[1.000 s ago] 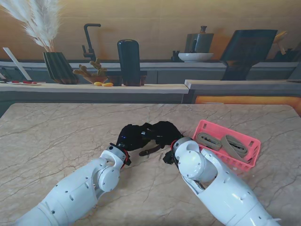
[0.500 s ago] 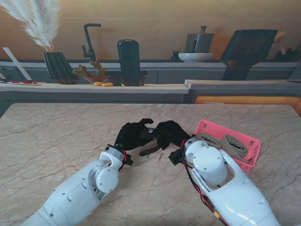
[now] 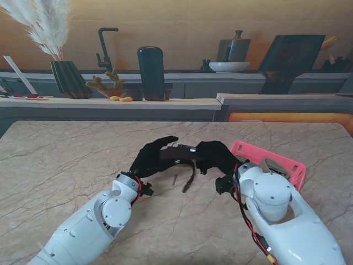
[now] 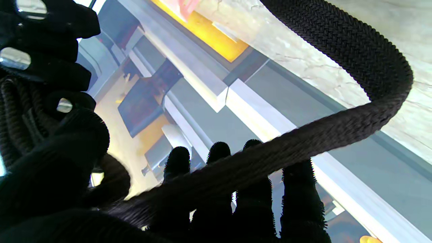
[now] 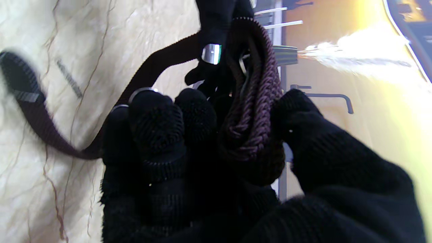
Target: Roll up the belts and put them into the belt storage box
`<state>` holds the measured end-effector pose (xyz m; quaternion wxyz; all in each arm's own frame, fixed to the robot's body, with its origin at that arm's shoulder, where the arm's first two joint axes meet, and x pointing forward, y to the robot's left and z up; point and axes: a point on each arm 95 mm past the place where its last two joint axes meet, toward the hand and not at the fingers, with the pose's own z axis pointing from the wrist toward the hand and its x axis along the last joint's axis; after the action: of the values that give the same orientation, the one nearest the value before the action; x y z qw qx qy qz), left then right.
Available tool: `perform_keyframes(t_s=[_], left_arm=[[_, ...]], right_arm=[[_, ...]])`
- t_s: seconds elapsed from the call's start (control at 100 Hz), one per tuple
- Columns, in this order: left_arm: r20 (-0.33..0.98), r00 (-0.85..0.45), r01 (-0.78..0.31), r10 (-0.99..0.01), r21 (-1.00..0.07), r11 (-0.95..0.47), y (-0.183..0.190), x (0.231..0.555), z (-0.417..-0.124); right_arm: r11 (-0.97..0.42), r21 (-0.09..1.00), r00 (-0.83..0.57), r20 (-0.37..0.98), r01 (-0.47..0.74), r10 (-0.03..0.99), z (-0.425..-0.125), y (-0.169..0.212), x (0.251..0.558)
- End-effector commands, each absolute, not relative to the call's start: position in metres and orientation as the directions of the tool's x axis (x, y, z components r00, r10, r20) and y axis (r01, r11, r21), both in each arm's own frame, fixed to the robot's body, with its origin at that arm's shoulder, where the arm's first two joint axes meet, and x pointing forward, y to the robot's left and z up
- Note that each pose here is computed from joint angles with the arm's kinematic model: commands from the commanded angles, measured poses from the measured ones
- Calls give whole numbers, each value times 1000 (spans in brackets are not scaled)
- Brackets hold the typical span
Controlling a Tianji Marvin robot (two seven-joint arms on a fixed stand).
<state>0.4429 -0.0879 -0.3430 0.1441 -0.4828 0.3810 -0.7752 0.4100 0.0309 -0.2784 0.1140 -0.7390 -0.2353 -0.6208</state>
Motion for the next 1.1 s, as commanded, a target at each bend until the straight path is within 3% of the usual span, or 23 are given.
perform_keyframes(t_s=[0.0,0.32,0.62,0.87,1.09], left_arm=[[655,-496,-165,-570,-715,-679,-94,441,-345],[737,-479,-226,-477,-628,-744,-111,435,-349],[761,-507,-265,-405,-584,-767,-131,426,-350],[768,-510,-260,-388,-568,-781,-136,424,-349],[773,-509,-252,-379,-555,-793,-137,422,-349]], right_arm=[[-855,135,109,970,502,217,-279,30,407],[-839,-80,197,980,539,33,-287,27,410],[-789,-229,304,951,570,-56,-303,51,425],[-748,-316,402,913,584,-72,-317,77,437],[-773,-311,428,902,553,-57,-326,95,444]])
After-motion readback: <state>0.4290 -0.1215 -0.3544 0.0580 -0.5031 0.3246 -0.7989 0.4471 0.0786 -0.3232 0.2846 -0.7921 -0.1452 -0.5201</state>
